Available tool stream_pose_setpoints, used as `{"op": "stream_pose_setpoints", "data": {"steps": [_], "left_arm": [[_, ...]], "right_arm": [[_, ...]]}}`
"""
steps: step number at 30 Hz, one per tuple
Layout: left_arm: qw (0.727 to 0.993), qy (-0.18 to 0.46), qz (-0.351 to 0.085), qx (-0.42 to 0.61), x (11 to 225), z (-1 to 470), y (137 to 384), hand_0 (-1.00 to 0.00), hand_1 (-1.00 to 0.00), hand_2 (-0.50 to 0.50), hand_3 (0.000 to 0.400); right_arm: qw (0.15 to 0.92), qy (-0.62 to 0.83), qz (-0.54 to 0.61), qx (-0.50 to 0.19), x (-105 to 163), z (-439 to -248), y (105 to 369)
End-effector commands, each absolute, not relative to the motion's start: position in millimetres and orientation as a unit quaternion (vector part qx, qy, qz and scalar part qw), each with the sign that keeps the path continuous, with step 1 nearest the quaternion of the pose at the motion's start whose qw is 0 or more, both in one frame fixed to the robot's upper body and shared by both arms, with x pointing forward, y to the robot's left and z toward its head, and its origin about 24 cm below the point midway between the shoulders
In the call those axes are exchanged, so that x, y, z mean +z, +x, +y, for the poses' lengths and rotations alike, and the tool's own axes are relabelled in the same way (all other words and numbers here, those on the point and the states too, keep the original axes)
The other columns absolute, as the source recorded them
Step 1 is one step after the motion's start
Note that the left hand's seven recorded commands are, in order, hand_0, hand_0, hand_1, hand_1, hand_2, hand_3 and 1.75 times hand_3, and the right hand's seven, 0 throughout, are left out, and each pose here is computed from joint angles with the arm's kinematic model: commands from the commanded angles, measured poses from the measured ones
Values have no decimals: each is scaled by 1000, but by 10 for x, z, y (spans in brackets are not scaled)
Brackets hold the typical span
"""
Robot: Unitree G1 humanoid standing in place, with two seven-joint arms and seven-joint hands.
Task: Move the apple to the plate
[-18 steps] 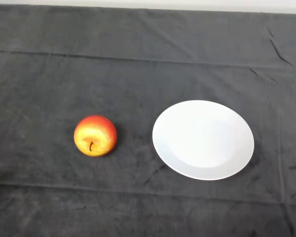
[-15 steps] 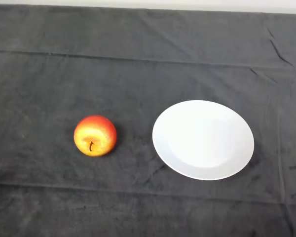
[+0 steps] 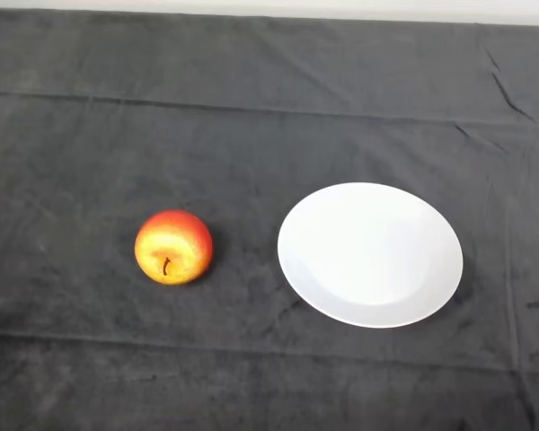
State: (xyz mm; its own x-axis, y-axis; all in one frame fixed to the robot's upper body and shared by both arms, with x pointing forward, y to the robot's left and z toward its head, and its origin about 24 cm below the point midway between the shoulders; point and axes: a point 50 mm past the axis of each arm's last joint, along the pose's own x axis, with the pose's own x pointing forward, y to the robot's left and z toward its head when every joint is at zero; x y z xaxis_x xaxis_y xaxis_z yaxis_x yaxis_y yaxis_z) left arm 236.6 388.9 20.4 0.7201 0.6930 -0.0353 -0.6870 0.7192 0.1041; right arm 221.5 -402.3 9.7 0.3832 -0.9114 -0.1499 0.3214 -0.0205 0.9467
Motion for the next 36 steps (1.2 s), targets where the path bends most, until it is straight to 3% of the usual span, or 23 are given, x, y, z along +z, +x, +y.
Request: {"op": "stream_pose_setpoints", "data": {"steps": [1,18,36], "left_arm": [[928,40,11,369,321,3888,2463,0,0,0,0],[945,113,-51,304,555,3639,2758,0,0,0,0],[962,173,-130,165,768,2685,3164,0,0,0,0]], "right_arm": [[630,534,-312,-470,220,-4057,2276],[630,534,-312,-470,220,-4057,2276],[631,534,-311,-470,222,-4056,2277]]}}
